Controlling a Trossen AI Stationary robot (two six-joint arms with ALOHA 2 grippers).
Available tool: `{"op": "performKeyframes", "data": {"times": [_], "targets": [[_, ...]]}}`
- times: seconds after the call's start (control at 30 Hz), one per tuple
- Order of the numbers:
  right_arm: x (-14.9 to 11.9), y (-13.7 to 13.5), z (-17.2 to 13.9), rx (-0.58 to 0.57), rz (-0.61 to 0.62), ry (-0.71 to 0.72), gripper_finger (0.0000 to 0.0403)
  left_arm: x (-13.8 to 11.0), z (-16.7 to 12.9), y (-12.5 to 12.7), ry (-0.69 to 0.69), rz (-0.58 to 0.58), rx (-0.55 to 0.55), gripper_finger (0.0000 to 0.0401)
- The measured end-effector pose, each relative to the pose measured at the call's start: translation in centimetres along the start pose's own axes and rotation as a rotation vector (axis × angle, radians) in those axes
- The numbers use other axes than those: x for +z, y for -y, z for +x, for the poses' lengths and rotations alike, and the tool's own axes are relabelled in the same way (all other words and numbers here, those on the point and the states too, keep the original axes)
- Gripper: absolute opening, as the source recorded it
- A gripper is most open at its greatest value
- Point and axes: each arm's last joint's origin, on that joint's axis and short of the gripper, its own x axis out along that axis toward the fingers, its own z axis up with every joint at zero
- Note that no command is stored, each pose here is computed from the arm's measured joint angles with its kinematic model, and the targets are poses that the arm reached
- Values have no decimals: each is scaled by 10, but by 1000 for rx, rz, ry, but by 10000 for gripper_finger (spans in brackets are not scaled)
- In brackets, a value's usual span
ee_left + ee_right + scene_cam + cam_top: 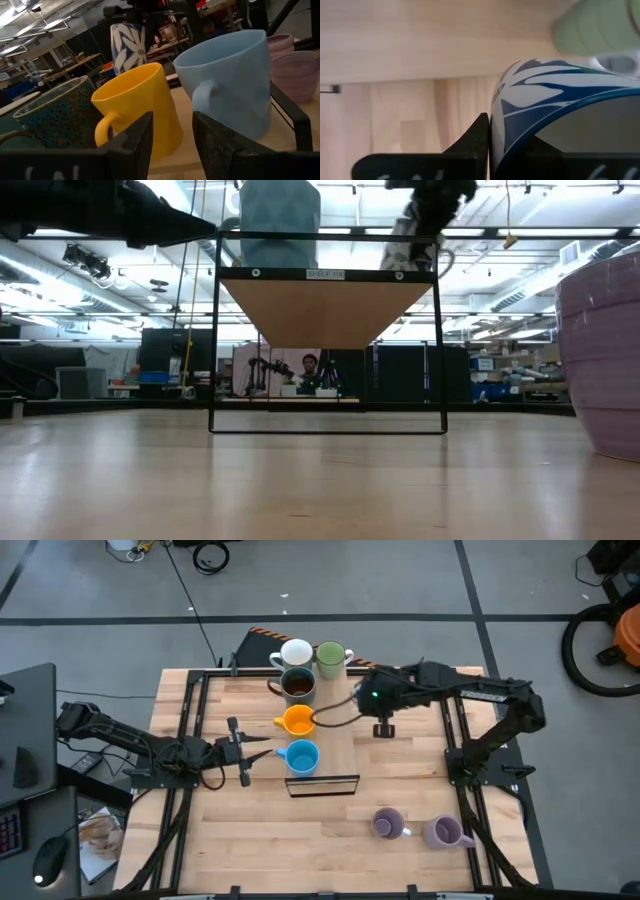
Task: Place coffee mugs
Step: Put the blue and white mug on the shelf aligned with the dark blue mug
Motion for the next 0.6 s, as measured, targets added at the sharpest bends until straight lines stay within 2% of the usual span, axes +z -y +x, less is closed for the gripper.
{"op": "performKeyframes", "data": {"times": [0.3, 0.6], "targets": [[59, 16, 18, 70, -143, -6, 36, 0, 0, 0, 1, -38, 0, 144], [73, 34, 53, 157, -140, -75, 36, 0, 0, 0, -3, -62, -1, 144]]}}
